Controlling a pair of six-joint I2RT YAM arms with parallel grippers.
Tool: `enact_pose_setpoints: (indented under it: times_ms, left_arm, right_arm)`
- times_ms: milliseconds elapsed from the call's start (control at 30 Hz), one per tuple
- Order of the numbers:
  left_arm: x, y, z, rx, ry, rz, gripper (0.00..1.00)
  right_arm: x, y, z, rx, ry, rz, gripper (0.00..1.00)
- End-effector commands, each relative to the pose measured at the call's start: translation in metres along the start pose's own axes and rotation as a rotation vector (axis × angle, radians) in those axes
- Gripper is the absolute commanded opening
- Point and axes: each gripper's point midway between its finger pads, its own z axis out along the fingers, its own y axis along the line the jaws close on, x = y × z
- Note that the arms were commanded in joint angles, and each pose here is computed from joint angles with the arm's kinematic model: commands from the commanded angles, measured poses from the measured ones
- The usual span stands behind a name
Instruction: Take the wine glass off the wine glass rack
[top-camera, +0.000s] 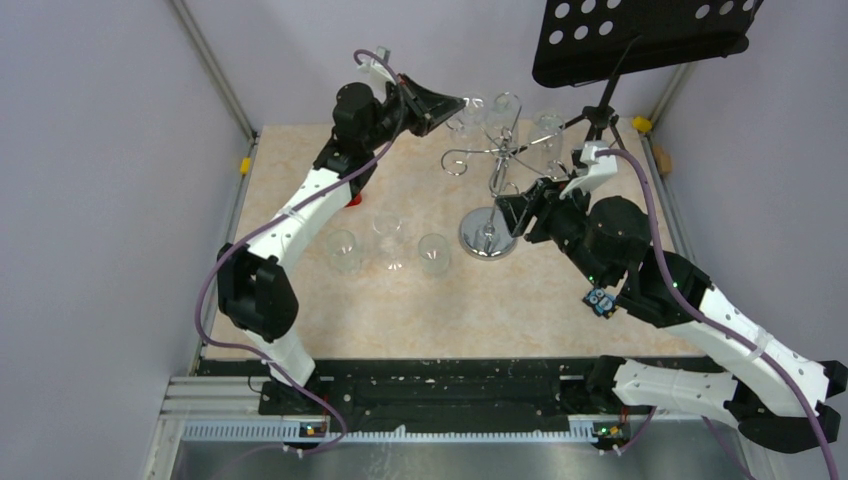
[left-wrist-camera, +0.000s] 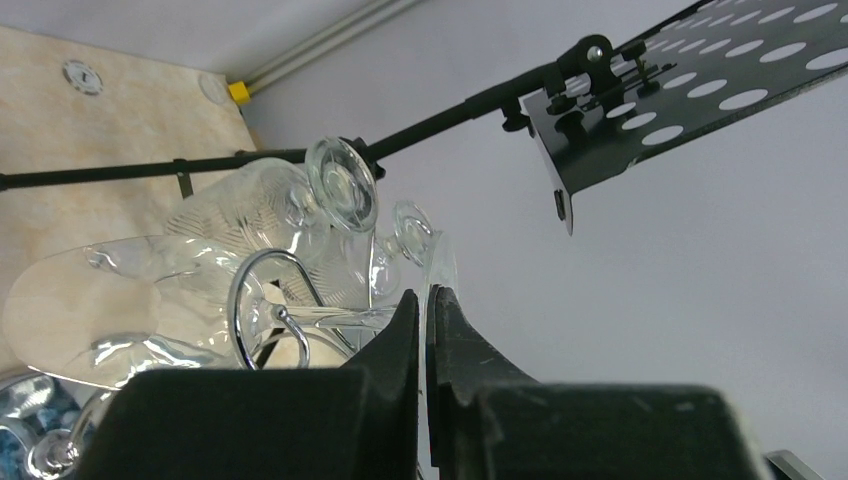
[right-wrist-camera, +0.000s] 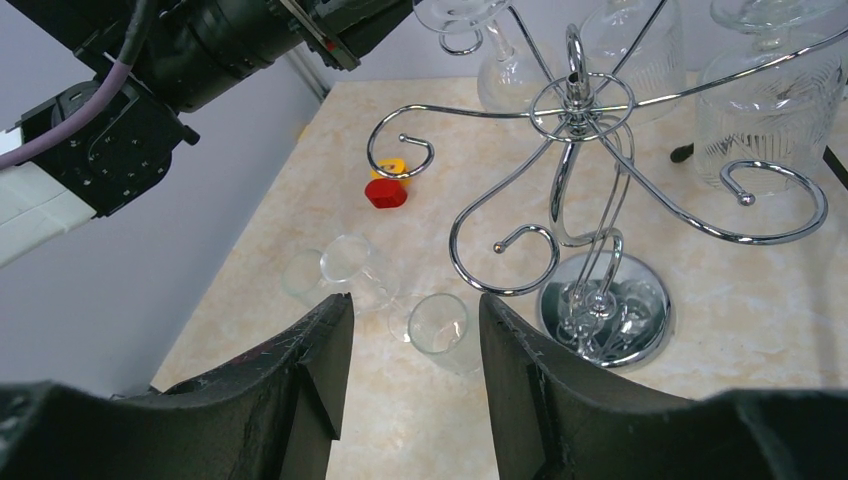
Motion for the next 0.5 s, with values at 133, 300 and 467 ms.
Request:
enact_pose_setpoints:
  times_ms: [133,300,467]
  left_arm:
    - [0.003,-0.058,-0.022,0.140,0.028,0.034,0.00]
    - [0.004,-0.060,-0.039,0.116,-0.003,0.044,0.00]
    - [0.002,-0.068,-0.061,0.096,-0.053,0.085,0.00]
  right_arm:
    - [-0.012,0.008,-0.002,-0.043,-0.042,0.031,0.52]
    - [-0.016,0.010,-0.007,-0.068,-0.062,0.046,0.53]
    - [-0.017,0.012,-0.009,-0.088,-0.068,0.043,0.57]
